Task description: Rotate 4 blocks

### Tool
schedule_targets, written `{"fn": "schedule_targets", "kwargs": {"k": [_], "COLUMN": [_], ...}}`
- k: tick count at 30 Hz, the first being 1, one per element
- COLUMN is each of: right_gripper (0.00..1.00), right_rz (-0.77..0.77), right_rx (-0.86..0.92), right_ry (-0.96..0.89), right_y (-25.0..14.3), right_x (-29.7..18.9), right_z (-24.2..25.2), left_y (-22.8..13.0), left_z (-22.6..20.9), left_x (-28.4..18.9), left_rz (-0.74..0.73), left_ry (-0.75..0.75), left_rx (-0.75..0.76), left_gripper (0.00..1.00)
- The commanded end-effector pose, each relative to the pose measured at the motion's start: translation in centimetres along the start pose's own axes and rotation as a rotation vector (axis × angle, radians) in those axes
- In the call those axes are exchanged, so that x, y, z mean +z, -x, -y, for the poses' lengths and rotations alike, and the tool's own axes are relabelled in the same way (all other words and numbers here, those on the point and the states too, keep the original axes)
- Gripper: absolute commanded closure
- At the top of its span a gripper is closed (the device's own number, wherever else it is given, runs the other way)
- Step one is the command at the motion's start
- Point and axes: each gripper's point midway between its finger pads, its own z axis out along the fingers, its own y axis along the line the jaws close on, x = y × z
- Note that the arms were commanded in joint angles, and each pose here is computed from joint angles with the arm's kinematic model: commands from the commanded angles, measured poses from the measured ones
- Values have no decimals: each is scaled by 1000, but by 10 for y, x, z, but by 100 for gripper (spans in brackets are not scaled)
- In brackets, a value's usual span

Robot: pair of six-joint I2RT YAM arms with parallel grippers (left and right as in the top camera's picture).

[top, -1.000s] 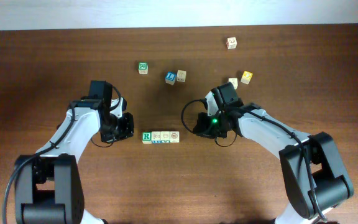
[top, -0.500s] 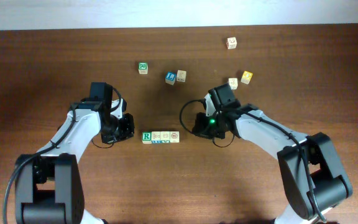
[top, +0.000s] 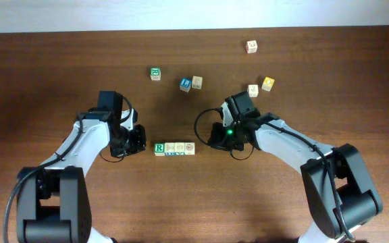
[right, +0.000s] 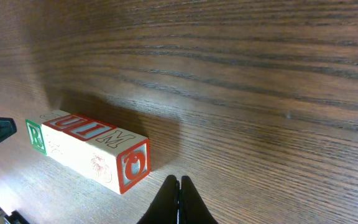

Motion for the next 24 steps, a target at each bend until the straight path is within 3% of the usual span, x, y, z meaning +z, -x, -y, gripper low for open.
{"fn": "schedule_targets", "kwargs": {"k": [1,24], "right_gripper": [96,96], "right_rz": [-7,-11], "right_rx": [9,-9], "right_ry": [-20,-28], "right_y": [-3,-7], "right_x": [5,8], "right_z": [5,1], "left_y": [-5,-9], "left_z": [1,13], "left_x": [5,9], "left_rz": [-22,-27], "left_ry": [-13,-13], "left_rx": [-13,30], "left_gripper": [100,100]}}
